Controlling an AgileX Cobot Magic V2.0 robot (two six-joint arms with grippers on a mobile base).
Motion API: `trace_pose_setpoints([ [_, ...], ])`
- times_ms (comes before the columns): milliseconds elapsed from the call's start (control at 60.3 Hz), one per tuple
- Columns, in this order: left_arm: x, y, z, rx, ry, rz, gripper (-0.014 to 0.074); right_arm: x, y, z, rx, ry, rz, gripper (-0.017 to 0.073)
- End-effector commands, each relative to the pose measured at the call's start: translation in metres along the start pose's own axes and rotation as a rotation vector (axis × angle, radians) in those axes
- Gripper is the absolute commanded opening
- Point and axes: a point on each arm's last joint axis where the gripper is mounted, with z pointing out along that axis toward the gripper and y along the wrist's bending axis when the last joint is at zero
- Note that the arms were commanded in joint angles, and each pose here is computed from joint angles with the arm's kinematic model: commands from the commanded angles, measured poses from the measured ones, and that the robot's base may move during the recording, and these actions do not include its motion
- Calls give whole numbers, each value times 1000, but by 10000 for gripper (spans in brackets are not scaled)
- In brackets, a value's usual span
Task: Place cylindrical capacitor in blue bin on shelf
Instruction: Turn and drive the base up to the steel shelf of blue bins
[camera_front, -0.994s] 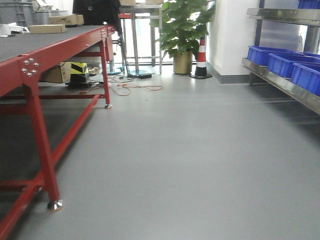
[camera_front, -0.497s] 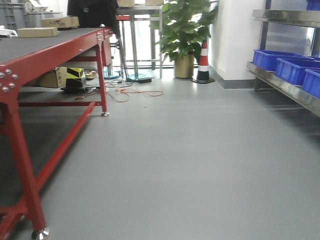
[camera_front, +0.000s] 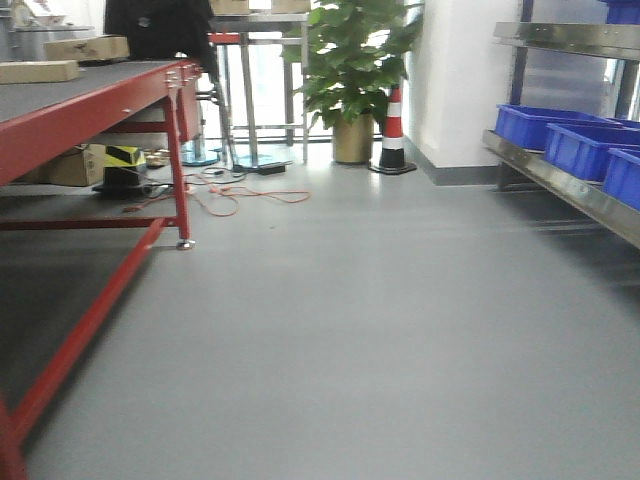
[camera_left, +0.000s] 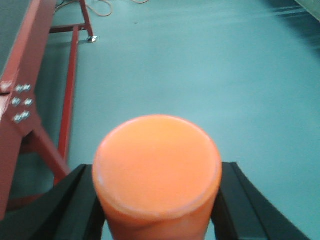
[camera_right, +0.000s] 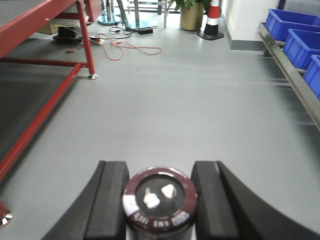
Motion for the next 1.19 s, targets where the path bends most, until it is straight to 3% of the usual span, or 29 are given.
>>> trace_pose_setpoints([
  [0,-4,-1,-3,10,-32,0,-111,-4,0,-1,-1,-28,-5,-63],
  [1177,-4,-1,-3,10,-32,0,-111,-4,0,-1,-1,-28,-5,-63],
])
